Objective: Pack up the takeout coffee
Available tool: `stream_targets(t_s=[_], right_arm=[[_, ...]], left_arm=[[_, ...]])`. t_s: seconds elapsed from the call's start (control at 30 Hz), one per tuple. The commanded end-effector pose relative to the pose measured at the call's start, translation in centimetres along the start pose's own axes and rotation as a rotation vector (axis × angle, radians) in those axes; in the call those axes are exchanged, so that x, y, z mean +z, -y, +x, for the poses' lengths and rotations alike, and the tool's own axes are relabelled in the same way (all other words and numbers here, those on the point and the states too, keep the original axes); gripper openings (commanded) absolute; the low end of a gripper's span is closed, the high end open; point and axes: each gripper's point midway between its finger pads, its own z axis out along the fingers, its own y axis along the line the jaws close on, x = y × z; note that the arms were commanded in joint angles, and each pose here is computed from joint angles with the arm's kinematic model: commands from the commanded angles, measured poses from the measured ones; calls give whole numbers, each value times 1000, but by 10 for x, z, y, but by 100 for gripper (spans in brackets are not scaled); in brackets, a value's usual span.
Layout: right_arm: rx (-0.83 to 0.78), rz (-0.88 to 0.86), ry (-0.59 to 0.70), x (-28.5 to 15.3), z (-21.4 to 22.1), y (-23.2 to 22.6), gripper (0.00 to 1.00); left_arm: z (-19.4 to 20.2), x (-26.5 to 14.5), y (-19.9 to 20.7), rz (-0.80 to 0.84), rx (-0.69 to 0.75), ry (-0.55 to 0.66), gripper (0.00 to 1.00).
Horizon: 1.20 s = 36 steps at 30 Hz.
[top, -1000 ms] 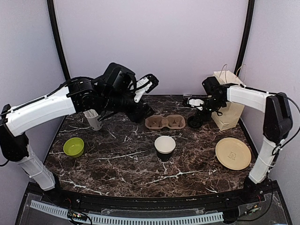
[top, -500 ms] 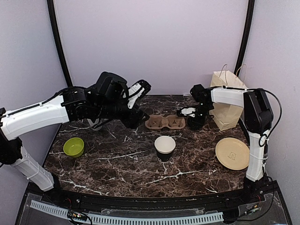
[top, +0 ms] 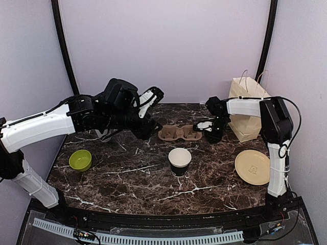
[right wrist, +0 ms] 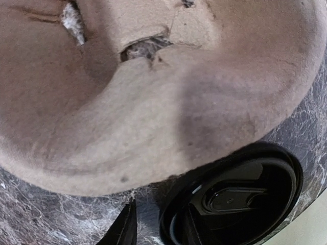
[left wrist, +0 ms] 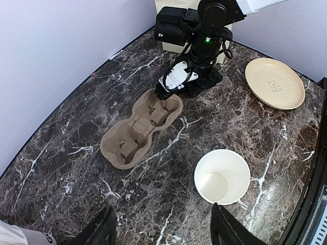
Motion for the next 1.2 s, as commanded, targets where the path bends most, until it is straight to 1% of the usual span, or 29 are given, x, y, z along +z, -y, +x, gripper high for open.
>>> stream_targets(t_s=[0.0, 0.23, 0.33, 0.47, 0.57, 0.63, 0.67, 0.7, 0.73, 0.77, 0.87, 0.9, 0.93, 0.97, 1.0, 1.1, 1.17], right_arm=[[43, 24, 10, -3, -2, 10, 24], [111, 26, 45, -12, 3, 19, 6], [133, 13, 76, -24, 1, 14, 2], [176, -62, 219, -69, -14, -9, 0], [189, -183, 409, -122, -37, -39, 0], [168, -302, 565, -162, -55, -66, 0], [144, -359, 639, -182, -63, -80, 0], [122, -407, 700, -198, -70, -93, 0], [91, -449, 758, -217, -75, -106, 0], [64, -488, 798, -229, -79, -118, 0], [-5, -584, 881, -257, -86, -146, 1], [-28, -622, 909, -268, -89, -154, 1], [-39, -638, 921, -275, -89, -157, 1], [-53, -678, 953, -287, -91, -163, 1], [-65, -712, 976, -296, -92, -167, 2], [-81, -791, 1023, -315, -91, -178, 3], [-92, -812, 1044, -321, -91, -182, 3]], left_arm=[[-3, -6, -4, -9, -17, 23, 65], [-7, -4, -3, -6, -10, 33, 66], [-11, -2, -4, -10, -5, 45, 66], [-18, 0, -5, -21, 13, 87, 66], [-32, -1, -3, -18, 58, 183, 67], [-44, -8, 0, -8, 91, 303, 71], [-53, -16, 0, -11, 93, 403, 77], [-56, -21, 1, -9, 115, 449, 80], [-62, -30, 0, -18, 114, 532, 85], [-65, -35, 2, -15, 141, 571, 86], [-71, -38, 10, 8, 189, 691, 89], [-66, -33, 22, 63, 223, 704, 91], [-74, -42, 34, 121, 247, 781, 95], [-70, -38, 40, 152, 255, 792, 97], [-78, -47, 46, 191, 253, 851, 98], [-82, -50, 57, 252, 258, 895, 98], [-83, -51, 60, 276, 254, 913, 97]])
